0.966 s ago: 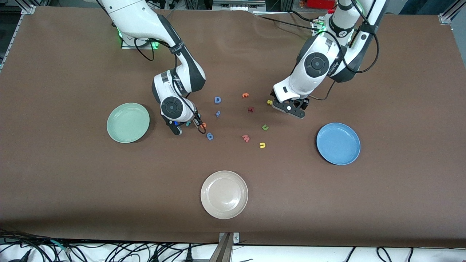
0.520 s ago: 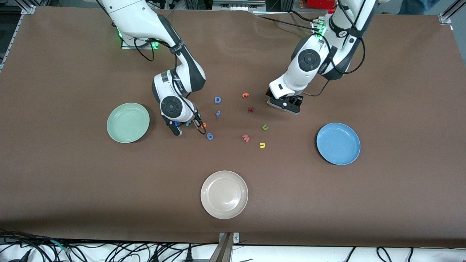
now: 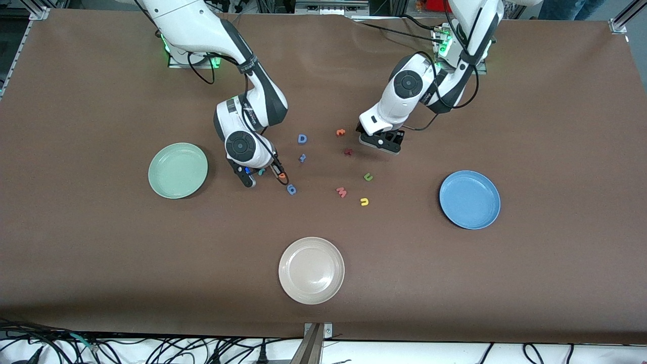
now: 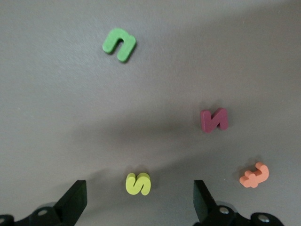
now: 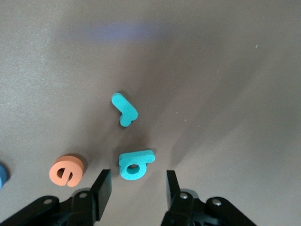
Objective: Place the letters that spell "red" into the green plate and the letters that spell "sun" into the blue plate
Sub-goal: 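Grasp teal b with the right gripper while the left gripper grasps yellow s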
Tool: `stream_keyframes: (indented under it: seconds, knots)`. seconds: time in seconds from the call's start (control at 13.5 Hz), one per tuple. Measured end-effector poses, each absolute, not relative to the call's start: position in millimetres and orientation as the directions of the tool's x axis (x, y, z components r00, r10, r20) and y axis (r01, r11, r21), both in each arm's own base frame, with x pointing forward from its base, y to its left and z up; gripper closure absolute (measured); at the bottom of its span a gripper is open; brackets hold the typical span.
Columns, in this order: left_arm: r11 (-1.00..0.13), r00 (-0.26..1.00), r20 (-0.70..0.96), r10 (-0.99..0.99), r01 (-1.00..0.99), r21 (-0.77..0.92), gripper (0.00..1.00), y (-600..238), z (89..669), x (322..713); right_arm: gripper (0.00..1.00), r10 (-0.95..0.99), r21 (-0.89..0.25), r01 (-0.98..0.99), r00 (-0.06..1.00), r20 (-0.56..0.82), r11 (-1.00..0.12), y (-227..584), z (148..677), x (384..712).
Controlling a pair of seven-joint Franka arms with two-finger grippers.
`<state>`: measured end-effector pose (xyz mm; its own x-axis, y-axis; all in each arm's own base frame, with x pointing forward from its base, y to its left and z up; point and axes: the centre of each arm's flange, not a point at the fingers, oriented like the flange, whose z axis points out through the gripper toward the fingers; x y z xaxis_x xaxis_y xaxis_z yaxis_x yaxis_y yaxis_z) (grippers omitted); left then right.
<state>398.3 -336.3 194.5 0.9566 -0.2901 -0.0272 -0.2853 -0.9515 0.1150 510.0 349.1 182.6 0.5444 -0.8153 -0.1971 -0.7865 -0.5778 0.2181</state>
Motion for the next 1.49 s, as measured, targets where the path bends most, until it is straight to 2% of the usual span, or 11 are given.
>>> stream_keyframes:
  seconds: [0.3,0.67,0.89,0.97,1.04,1.11,1.34,1.41,1.49]
  knots:
    - [-0.952,0.959,-0.001,-0.285,-0.283,0.119,0.01,-329.7,176.5,384.8,0.44,-0.819,0.220,-0.790,0.540,-0.191,-0.572,344.4,173.7,505.5]
    - [-0.962,0.968,-0.013,-0.251,-0.248,0.116,0.07,-333.6,172.6,375.6,0.44,-0.820,0.212,-0.793,0.540,-0.190,-0.571,344.0,172.5,504.8]
    - [-0.970,0.976,-0.018,-0.216,-0.213,0.115,0.38,-341.2,172.3,368.7,0.45,-0.820,0.206,-0.794,0.541,-0.189,-0.571,344.6,172.1,504.6]
    - [-0.973,0.979,-0.017,-0.203,-0.200,0.113,0.38,-343.2,171.5,366.8,0.45,-0.819,0.201,-0.795,0.542,-0.188,-0.573,345.5,171.6,503.9]
    - [-0.976,0.981,-0.011,-0.195,-0.192,0.104,0.44,-344.6,170.5,365.3,0.45,-0.818,0.196,-0.795,0.544,-0.188,-0.574,346.4,170.9,503.2]
    - [-0.979,0.983,-0.003,-0.185,-0.184,0.089,0.56,-345.2,170.8,365.0,0.47,-0.818,0.192,-0.796,0.544,-0.187,-0.574,346.6,170.3,502.8]
    - [-0.985,0.987,0.015,-0.162,-0.163,0.060,0.66,-348.3,170.6,361.7,0.47,-0.818,0.174,-0.801,0.546,-0.181,-0.573,346.3,165.5,499.8]
    - [-0.986,0.987,0.016,-0.158,-0.159,0.058,0.66,-348.5,170.6,361.5,0.47,-0.818,0.171,-0.801,0.547,-0.180,-0.574,346.5,164.8,498.9]
    - [-0.986,0.987,0.016,-0.158,-0.158,0.057,0.68,-348.2,170.6,361.8,0.52,-0.817,0.170,-0.801,0.547,-0.181,-0.574,346.8,165.4,498.7]
